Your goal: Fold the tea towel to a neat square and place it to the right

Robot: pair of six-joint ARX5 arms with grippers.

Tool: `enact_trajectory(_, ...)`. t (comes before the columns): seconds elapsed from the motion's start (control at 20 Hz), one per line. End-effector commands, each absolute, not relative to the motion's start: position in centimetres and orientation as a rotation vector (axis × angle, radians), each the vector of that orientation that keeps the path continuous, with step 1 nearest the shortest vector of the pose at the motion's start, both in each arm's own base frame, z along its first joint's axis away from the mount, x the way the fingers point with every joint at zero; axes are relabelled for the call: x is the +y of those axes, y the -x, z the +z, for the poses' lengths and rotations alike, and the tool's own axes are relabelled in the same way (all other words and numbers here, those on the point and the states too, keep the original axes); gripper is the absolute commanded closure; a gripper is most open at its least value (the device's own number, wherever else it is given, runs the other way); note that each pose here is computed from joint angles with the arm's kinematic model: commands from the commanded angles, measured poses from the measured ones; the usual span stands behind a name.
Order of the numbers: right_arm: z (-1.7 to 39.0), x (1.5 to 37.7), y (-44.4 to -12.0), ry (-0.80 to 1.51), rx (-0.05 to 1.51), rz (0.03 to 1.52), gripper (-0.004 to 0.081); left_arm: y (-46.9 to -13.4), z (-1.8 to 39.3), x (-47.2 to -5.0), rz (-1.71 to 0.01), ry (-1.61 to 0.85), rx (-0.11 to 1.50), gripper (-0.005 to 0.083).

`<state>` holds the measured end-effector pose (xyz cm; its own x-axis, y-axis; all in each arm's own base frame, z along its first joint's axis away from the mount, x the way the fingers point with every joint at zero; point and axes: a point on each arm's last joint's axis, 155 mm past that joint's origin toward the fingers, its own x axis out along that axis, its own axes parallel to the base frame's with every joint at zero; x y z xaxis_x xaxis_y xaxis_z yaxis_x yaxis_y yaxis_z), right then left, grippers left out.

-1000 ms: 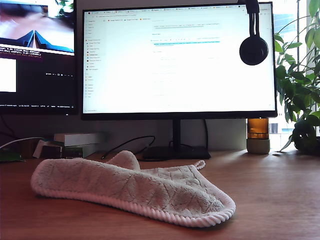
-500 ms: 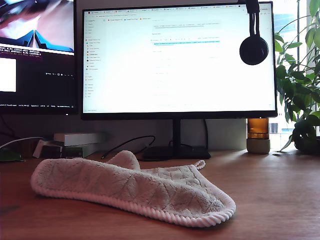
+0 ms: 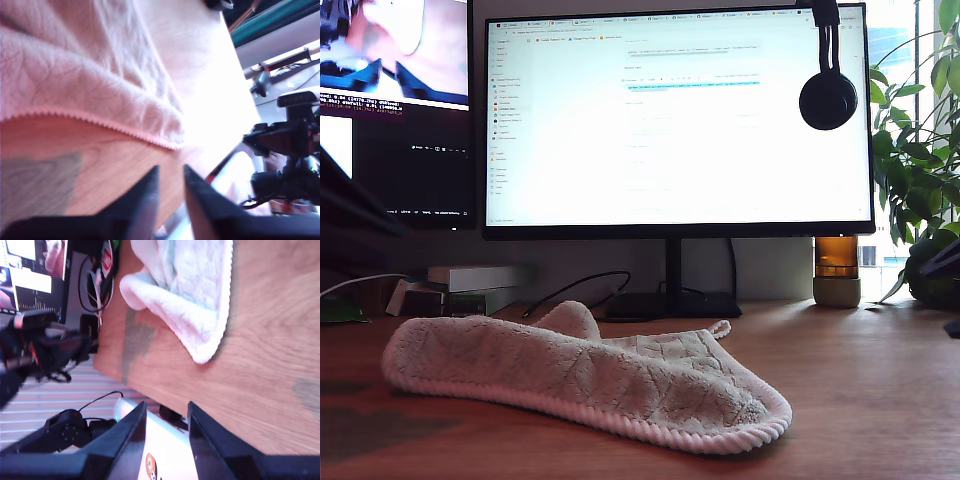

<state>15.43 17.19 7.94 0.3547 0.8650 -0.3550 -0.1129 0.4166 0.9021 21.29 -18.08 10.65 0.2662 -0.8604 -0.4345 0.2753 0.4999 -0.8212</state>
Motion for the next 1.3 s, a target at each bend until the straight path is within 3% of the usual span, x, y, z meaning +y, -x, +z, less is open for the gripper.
enact_trajectory(0.0, 7.7, 17.5, -15.1, -0.921, 1.021, 0.779, 0.0534, -23.0, 11.4, -17.7, -0.841, 0.696, 1.005, 0.0329)
enact_trajectory(0.2, 8.0, 17.6, -15.6, -0.909, 0.995, 0.795, 0.0534, -26.5, 10.7, -15.5, -0.727, 0.624, 0.998, 0.0303)
enact_trajectory(0.45, 7.7, 17.6, -16.0, -0.908, 1.003, 0.786, 0.0534, -28.2, 7.3, -14.2, -0.647, 0.487, 1.087, 0.0303)
enact_trajectory(0.85, 8.1, 17.8, -17.2, -0.894, 1.004, 0.776, 0.0534, -28.8, 3.4, -13.8, -0.621, 0.396, 1.187, 0.0307)
enact_trajectory(1.1, 5.8, 18.2, -17.2, -0.867, 1.099, 0.703, 0.0479, -28.8, 2.6, -15.0, -0.661, 0.383, 1.197, 0.0309)
enact_trajectory(1.2, 5.2, 18.6, -17.1, -0.854, 1.139, 0.693, 0.0435, -28.9, 2.8, -15.2, -0.67, 0.378, 1.184, 0.0344)
enact_trajectory(1.25, 5.2, 18.8, -17.2, -0.85, 1.153, 0.687, 0.0419, -28.9, 2.8, -15.3, -0.674, 0.376, 1.184, 0.0416)
